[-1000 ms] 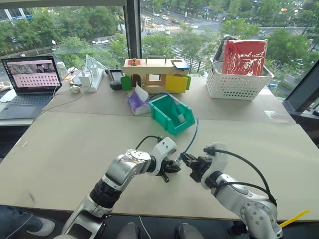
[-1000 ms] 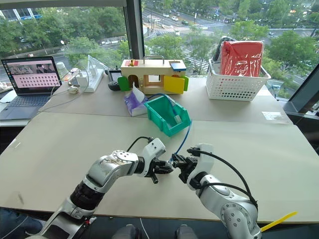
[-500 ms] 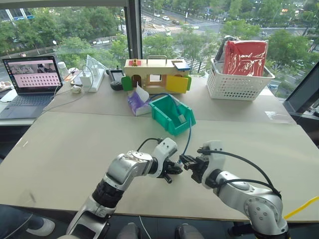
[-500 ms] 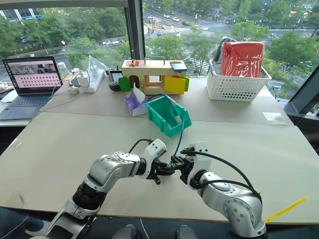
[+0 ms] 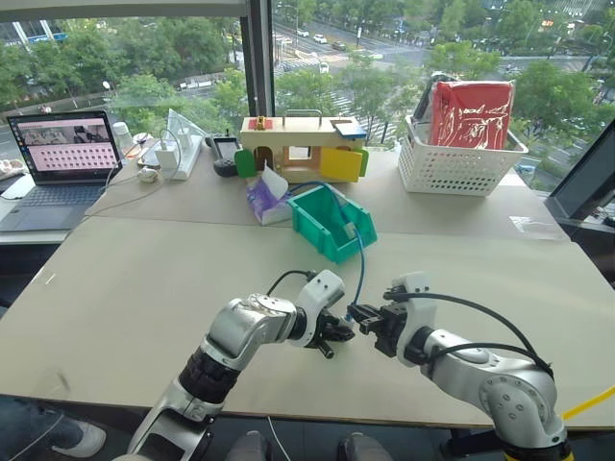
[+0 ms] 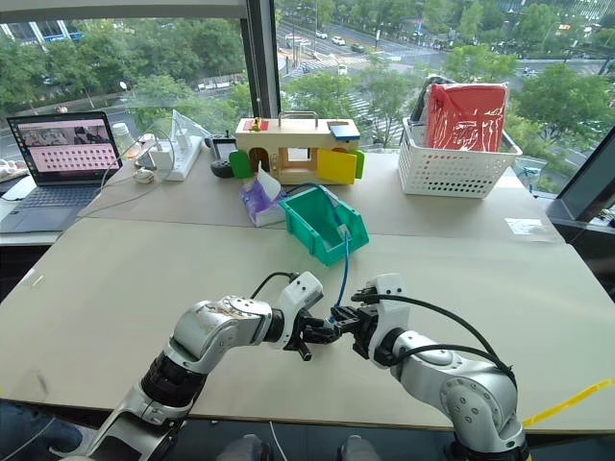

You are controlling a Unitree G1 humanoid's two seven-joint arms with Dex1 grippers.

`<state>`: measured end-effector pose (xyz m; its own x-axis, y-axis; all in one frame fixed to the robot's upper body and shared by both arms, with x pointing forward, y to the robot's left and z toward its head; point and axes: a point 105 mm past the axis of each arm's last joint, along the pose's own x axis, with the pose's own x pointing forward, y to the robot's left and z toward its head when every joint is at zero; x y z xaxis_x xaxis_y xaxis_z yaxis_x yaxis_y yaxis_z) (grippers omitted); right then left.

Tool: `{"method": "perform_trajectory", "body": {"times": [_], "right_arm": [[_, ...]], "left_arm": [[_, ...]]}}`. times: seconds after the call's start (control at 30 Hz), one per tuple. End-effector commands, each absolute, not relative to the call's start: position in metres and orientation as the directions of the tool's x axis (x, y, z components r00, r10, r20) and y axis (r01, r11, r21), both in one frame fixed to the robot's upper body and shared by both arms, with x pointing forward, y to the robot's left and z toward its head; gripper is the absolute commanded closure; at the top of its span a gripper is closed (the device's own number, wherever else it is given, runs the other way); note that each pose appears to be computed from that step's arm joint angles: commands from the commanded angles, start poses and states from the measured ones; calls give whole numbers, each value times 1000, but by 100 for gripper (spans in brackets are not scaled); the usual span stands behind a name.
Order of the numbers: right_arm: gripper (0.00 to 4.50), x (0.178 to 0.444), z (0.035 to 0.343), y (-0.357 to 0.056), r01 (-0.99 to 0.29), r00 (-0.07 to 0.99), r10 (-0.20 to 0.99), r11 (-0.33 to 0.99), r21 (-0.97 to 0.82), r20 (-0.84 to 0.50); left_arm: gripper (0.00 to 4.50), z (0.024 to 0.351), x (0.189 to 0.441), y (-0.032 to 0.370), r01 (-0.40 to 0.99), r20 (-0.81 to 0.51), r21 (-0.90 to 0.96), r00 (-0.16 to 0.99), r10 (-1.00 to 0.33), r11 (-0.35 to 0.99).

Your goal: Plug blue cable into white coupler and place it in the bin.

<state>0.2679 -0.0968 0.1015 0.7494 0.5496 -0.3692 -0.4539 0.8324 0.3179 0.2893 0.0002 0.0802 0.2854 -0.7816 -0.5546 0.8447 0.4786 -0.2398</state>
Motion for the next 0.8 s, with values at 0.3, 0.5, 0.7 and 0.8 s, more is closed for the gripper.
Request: {"method": "perform_trajectory", "body": {"times": [0.3,0.5,0.7,0.8], "right_arm": [[450,299,133,-144,-382,848,463,870,311,-256],[450,330,220,-180,-405,904,426,832,378,30],[450,377,255,-162,-494,866,497,836,240,54],[450,395,256,-148,-534,844,537,836,125,11]], "left_arm": [[178,106,289,-2,871,-384,-250,312,-869,423],[10,112,271,15,937,-140,-257,205,-969,235],[10,112,268,63,953,20,-152,267,-964,261],[10,111,269,81,950,72,-145,289,-955,276]]}}
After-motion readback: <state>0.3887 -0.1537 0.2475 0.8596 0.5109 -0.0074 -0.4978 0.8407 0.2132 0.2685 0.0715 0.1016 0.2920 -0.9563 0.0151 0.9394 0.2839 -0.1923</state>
